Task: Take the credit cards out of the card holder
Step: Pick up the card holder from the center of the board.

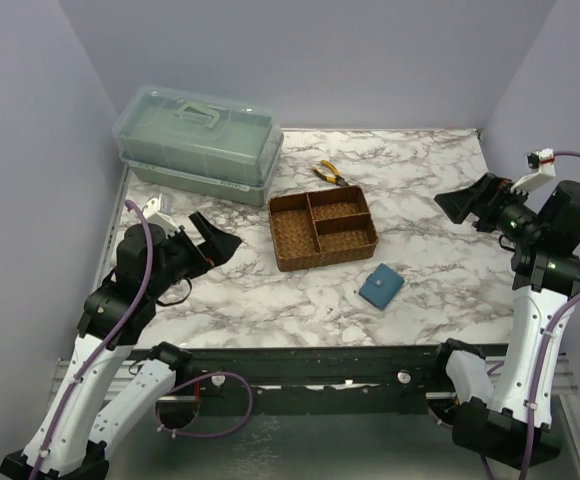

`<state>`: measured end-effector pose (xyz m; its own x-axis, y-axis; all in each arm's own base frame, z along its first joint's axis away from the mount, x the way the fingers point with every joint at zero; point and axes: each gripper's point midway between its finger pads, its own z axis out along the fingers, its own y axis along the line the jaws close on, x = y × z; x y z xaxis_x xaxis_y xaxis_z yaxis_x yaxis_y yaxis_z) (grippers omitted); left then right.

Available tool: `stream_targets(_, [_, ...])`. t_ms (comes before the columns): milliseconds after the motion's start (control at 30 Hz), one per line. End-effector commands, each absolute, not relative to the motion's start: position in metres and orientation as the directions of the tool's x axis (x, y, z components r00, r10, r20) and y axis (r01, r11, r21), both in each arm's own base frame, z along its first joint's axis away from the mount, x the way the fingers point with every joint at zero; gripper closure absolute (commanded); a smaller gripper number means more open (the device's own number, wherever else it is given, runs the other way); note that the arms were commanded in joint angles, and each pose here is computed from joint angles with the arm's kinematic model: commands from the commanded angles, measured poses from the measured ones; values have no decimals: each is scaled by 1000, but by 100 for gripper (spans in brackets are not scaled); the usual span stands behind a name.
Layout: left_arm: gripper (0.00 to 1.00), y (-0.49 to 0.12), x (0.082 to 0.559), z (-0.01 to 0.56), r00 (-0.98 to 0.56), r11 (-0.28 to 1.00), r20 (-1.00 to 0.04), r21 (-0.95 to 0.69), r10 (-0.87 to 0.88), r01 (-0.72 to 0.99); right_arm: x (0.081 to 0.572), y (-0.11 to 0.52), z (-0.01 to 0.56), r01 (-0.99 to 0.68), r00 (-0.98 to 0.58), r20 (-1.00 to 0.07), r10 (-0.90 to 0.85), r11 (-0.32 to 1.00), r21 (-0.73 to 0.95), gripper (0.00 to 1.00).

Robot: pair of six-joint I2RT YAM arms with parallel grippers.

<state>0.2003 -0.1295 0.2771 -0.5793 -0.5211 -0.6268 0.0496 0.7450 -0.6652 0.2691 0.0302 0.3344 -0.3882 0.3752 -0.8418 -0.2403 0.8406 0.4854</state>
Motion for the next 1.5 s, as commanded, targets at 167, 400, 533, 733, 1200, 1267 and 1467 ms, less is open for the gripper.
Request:
stream_targets(167, [1, -146, 196, 268, -633, 669, -536, -742, -558, 38, 273, 30, 318, -268, -433, -839, 329, 842, 468, 0])
stream_targets(400, [1, -159, 190, 260, -692, 644, -498, -762, -523, 62, 261, 49, 294, -474, -485, -861, 154, 781, 407, 0])
stream_targets(533, [1, -177, 184, 246, -781, 618, -420, -784, -462, 57, 246, 64, 277, -611, -507, -860, 61, 678, 408, 0])
stream_targets(733, [1, -197, 177, 234, -840, 602, -373, -795, -393, 71, 234, 64, 241, -707, -483, -871, -95, 628, 324, 0])
stream_targets(1200, [1, -238, 159, 189, -894, 582, -295, -812, -336, 49, 210, 73, 127, -947, -173, -852, -495, 321, 6, 0])
stream_targets(1267, [1, -241, 157, 184, -895, 573, -282, -819, -345, 37, 214, 71, 112, -954, -141, -841, -522, 299, -26, 0])
stream_targets(1467, [1, -269, 146, 165, -898, 563, -279, -825, -339, 44, 236, 76, 78, -906, -355, -764, -539, 401, 139, 0])
